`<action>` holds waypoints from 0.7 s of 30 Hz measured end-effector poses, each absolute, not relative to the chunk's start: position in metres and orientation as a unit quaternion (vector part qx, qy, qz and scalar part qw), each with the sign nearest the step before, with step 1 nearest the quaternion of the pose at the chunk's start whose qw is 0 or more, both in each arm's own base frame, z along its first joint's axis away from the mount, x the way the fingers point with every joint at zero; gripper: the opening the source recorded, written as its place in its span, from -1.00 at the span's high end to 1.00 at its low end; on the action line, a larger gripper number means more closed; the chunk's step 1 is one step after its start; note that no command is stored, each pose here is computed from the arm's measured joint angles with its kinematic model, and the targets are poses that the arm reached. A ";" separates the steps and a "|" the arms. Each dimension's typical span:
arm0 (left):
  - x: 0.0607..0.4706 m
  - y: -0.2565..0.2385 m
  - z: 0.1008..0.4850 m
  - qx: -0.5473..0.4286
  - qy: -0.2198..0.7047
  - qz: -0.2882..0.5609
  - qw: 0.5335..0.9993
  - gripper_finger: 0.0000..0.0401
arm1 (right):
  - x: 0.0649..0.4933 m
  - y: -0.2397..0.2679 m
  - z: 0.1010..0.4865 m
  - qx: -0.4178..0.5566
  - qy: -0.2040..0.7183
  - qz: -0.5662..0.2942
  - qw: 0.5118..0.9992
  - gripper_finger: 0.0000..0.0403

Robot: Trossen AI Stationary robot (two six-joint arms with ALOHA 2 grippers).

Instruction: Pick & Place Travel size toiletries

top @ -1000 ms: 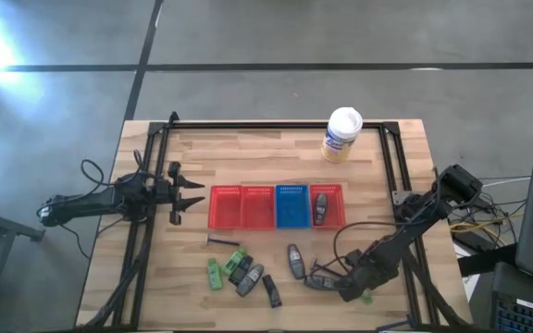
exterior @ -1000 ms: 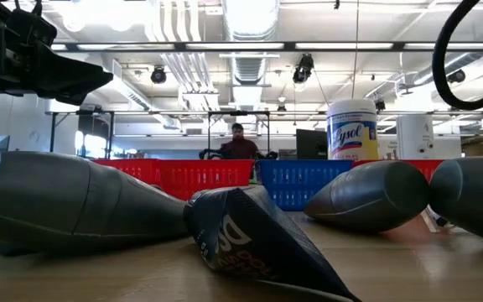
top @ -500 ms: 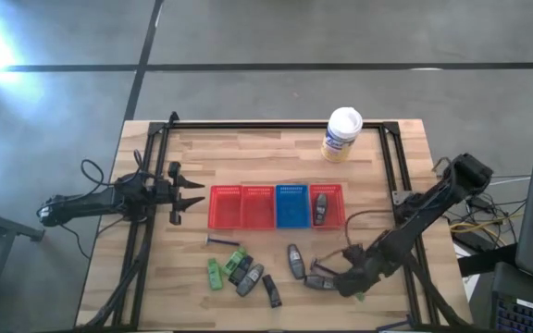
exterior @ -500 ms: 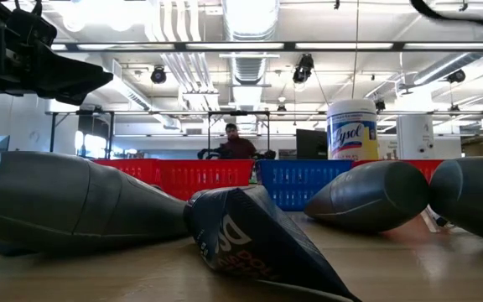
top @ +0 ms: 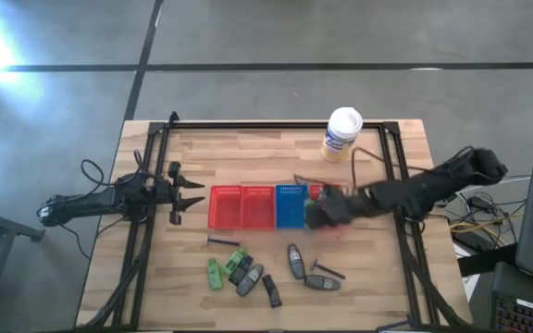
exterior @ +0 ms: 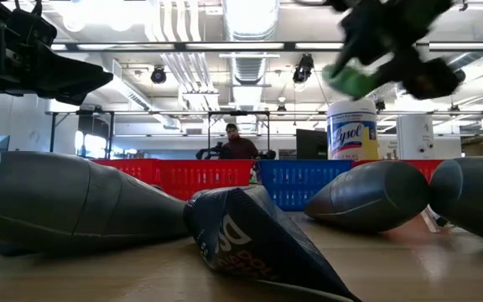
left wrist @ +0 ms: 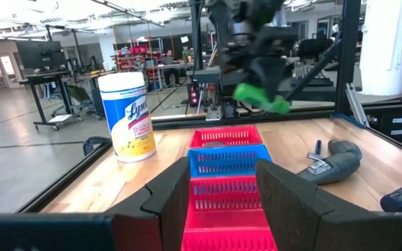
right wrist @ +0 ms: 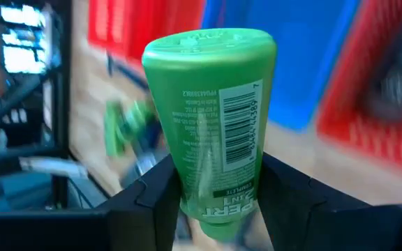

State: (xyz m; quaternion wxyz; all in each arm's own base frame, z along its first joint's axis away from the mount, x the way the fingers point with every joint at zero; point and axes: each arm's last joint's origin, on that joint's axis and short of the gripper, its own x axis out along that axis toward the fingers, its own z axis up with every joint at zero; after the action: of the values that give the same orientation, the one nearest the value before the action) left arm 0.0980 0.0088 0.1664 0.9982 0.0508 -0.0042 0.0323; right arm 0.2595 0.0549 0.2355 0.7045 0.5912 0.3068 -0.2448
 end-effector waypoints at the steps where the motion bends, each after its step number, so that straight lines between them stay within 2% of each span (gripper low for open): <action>1: 0.098 0.009 0.166 0.051 -0.004 0.032 0.998 0.15 | 0.264 0.047 0.234 0.590 0.306 -0.243 0.707 0.19; 12: 0.098 0.009 0.166 0.051 -0.004 0.032 0.998 0.15 | 0.301 0.001 0.211 0.556 0.346 -0.251 0.713 0.17; 21: 0.098 0.009 0.166 0.051 -0.004 0.032 0.998 0.15 | 0.320 -0.013 0.190 0.539 0.407 -0.278 0.682 -0.11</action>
State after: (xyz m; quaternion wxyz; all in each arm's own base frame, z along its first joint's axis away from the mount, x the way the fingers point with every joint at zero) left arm 0.0980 0.0088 0.1662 0.9982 0.0509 -0.0038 0.0323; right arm 0.3205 -0.0129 0.1895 0.6824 0.5394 0.4075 -0.2781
